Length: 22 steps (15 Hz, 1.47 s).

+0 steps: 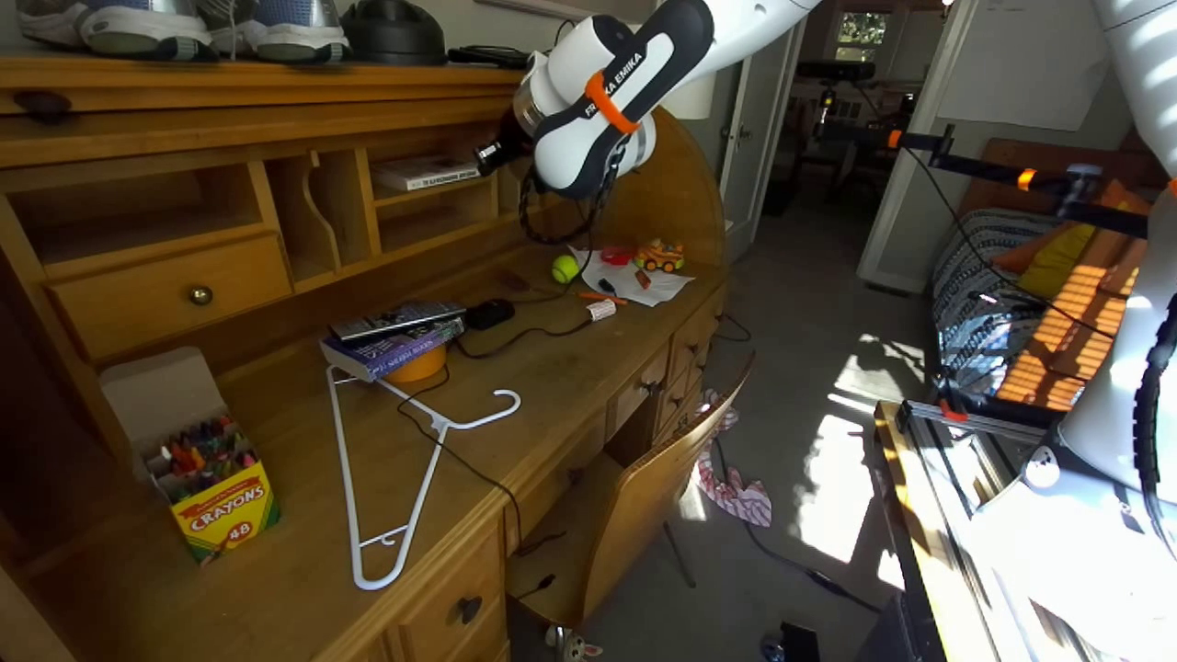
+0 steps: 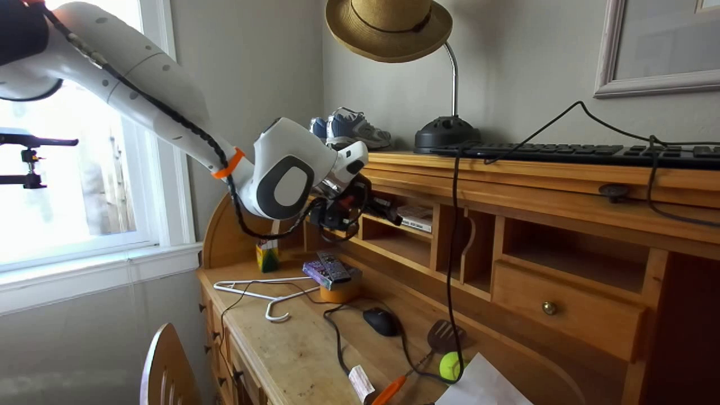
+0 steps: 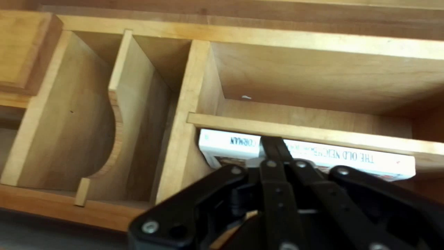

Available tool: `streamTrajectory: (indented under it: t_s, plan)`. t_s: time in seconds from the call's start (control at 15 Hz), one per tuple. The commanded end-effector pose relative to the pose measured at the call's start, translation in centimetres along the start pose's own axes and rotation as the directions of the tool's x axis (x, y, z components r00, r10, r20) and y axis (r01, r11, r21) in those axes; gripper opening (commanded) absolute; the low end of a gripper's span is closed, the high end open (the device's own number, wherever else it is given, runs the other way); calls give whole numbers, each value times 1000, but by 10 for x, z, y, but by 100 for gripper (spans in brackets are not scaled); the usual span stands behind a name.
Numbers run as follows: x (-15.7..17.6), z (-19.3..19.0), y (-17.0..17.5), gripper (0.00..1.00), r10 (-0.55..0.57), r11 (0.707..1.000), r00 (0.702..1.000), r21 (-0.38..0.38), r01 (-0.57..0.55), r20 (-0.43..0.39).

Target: Turn the book to the left

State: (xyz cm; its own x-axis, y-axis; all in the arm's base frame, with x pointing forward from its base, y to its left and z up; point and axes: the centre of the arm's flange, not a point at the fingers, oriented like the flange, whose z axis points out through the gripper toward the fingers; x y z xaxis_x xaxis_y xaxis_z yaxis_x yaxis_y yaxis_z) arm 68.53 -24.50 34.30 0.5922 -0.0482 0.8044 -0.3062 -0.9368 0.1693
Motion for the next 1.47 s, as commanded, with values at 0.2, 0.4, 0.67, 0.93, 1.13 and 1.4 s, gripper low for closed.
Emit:
streamTrajectory:
  t_s: [0.2, 0.4, 0.67, 0.93, 1.13, 1.4]
  plan:
    - [-58, -57, 5, 26, -40, 999, 972, 3, 40, 233]
    - [-76, -101, 2, 42, 37, 998, 934, -62, -16, 356]
    - [-79, -163, 20, 71, 188, 978, 863, -169, -122, 469]
    - [-72, -212, 13, 99, 331, 939, 811, -258, -230, 483]
    - [-55, -242, 8, 100, 427, 898, 768, -326, -297, 477]
    - [-34, -298, -4, 100, 548, 831, 706, -384, -402, 448]
